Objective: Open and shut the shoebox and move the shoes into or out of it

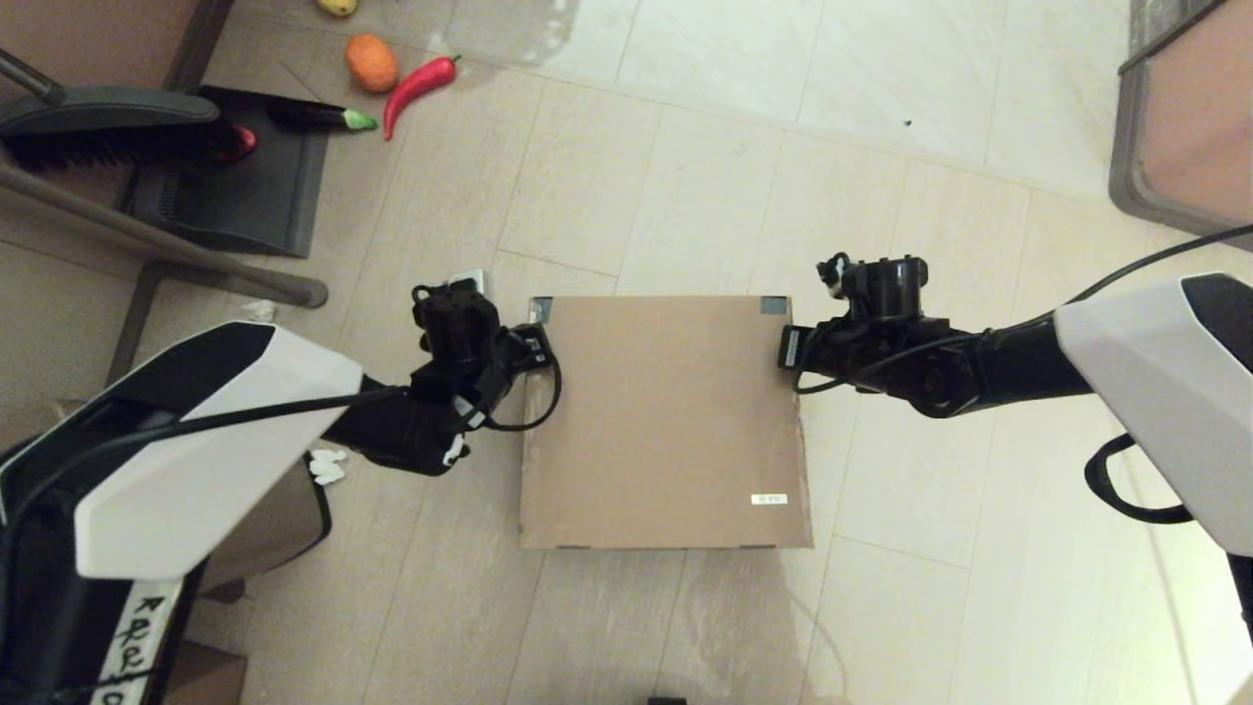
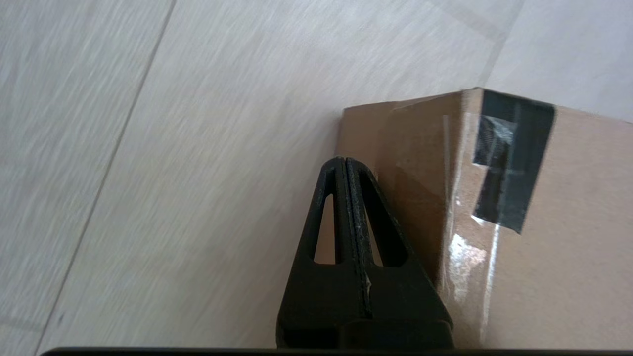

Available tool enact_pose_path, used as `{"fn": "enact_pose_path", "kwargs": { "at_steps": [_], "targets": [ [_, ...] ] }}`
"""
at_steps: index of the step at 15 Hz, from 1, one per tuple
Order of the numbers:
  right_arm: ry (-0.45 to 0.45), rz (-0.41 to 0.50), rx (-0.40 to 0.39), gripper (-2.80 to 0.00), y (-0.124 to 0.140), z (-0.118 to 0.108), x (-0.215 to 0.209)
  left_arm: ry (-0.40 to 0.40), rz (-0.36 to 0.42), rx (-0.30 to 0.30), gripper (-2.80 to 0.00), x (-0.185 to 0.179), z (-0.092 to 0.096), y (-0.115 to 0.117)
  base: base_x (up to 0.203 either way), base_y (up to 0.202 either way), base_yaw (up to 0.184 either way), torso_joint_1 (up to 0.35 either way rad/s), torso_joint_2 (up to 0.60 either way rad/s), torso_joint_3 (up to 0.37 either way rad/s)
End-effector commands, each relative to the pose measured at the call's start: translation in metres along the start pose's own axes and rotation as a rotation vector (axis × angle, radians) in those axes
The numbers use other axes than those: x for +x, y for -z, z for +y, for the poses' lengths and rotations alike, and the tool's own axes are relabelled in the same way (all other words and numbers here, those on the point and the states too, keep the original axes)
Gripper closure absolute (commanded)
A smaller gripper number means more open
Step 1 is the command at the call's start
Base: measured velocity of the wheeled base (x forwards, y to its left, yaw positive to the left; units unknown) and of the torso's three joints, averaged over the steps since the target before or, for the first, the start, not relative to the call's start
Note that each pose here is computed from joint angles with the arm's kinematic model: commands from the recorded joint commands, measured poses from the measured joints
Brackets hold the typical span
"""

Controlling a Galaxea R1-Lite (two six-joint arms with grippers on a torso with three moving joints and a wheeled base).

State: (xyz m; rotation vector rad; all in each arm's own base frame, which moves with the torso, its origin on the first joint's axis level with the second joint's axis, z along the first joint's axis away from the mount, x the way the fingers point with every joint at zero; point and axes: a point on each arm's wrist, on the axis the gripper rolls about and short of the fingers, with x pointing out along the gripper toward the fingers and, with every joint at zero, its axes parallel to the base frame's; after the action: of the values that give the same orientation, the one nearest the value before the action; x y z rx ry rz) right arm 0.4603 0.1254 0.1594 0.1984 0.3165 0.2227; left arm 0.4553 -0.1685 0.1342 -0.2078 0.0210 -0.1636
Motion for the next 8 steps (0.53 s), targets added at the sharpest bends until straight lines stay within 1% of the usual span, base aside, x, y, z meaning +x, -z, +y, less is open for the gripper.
{"fn": "enact_pose_path", "kwargs": {
  "at_steps": [1,3,4,6,7,8],
  "targets": [
    [0.018,-0.043,0.0,0.0,-0.018,-0.008,-0.012,-0.012,-0.072,-0.014,0.0,-0.006,0.001,-0.032,0.0,0.0,0.0,0.0,0.0,0.0],
    [0.033,-0.072,-0.016,0.0,-0.039,-0.012,-0.045,-0.063,-0.112,-0.021,0.0,-0.021,0.004,-0.059,0.0,0.0,0.0,0.0,0.0,0.0],
    [0.035,-0.083,-0.029,0.0,-0.049,-0.012,-0.066,-0.087,-0.116,-0.021,0.0,-0.031,0.008,-0.068,0.0,0.0,0.0,0.0,0.0,0.0],
    [0.019,-0.083,-0.069,0.0,-0.062,-0.01,-0.12,-0.129,-0.124,-0.02,0.0,-0.057,0.018,-0.089,0.0,0.0,0.0,0.0,0.0,0.0],
    [0.004,-0.063,-0.085,0.0,-0.059,-0.01,-0.149,-0.147,-0.121,-0.018,0.0,-0.072,0.024,-0.097,0.0,0.0,0.0,0.0,0.0,0.0],
    [-0.005,-0.021,-0.096,0.0,-0.046,-0.013,-0.175,-0.167,-0.112,-0.014,0.0,-0.091,0.032,-0.102,0.0,0.0,0.0,0.0,0.0,0.0]
  ]
}}
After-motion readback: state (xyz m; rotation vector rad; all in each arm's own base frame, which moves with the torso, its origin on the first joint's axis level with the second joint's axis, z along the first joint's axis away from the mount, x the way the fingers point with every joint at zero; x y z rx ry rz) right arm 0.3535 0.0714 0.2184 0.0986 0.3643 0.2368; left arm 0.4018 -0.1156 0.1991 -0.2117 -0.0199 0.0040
